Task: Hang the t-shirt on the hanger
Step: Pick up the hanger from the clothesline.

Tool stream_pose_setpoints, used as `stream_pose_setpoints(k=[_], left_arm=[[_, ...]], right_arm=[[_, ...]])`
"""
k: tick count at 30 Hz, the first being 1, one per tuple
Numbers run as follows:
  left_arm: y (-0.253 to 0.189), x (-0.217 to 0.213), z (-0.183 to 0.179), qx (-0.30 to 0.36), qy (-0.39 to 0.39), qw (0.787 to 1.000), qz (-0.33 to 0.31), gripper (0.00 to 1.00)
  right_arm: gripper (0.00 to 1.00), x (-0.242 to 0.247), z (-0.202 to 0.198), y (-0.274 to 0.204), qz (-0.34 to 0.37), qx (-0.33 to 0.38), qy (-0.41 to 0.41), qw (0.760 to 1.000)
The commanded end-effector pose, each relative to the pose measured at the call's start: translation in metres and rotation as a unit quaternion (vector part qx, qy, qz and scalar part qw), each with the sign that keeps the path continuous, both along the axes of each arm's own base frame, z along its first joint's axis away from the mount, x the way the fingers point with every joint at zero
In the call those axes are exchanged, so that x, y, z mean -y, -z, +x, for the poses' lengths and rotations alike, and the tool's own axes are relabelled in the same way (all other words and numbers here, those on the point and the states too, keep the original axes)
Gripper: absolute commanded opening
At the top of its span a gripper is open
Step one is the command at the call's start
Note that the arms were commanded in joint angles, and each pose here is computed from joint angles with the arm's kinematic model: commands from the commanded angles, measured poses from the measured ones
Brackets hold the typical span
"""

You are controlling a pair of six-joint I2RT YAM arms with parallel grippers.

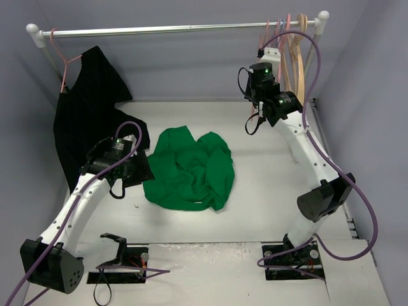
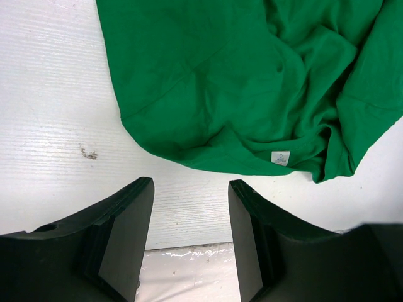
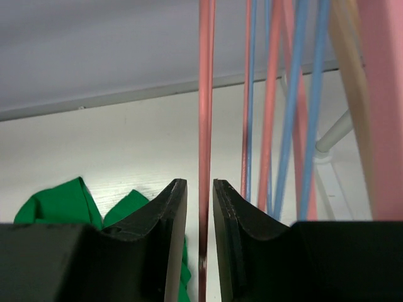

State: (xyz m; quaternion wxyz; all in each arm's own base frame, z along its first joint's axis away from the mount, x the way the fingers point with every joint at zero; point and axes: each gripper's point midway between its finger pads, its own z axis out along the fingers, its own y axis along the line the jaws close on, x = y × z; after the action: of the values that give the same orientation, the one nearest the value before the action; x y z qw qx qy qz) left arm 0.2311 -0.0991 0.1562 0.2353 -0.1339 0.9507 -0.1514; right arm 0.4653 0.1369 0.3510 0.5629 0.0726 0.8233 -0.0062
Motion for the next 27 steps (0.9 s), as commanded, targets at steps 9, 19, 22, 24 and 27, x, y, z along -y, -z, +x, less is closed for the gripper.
stream_pose_setpoints(k=[9, 19, 22, 24, 27], left_arm=[[-0.01, 0.003, 0.006, 0.019, 0.01, 1.0, -0.001, 0.5], [-0.01, 0.007, 0.012, 0.018, 0.014, 1.0, -0.008, 0.5], [-0.01, 0.007, 0.012, 0.017, 0.013, 1.0, -0.008, 0.5], [-0.009, 0.008, 0.012, 0.015, 0.014, 1.0, -0.009, 0.5], [-0.008, 0.008, 0.011, 0.014, 0.014, 1.0, -0.009, 0.5]], right_arm=[[0.22, 0.009, -0.003, -0.005, 0.017, 0.015, 0.025, 0.999], [0.18, 0.02, -0.012, -0.016, 0.002, 0.025, 0.035, 0.999], [0.17, 0.021, -0.013, -0.02, 0.003, 0.029, 0.034, 0.999], [0.17, 0.021, -0.013, -0.022, 0.002, 0.032, 0.034, 0.999], [0.13, 0.02, -0.013, -0.025, 0.003, 0.036, 0.032, 0.999]])
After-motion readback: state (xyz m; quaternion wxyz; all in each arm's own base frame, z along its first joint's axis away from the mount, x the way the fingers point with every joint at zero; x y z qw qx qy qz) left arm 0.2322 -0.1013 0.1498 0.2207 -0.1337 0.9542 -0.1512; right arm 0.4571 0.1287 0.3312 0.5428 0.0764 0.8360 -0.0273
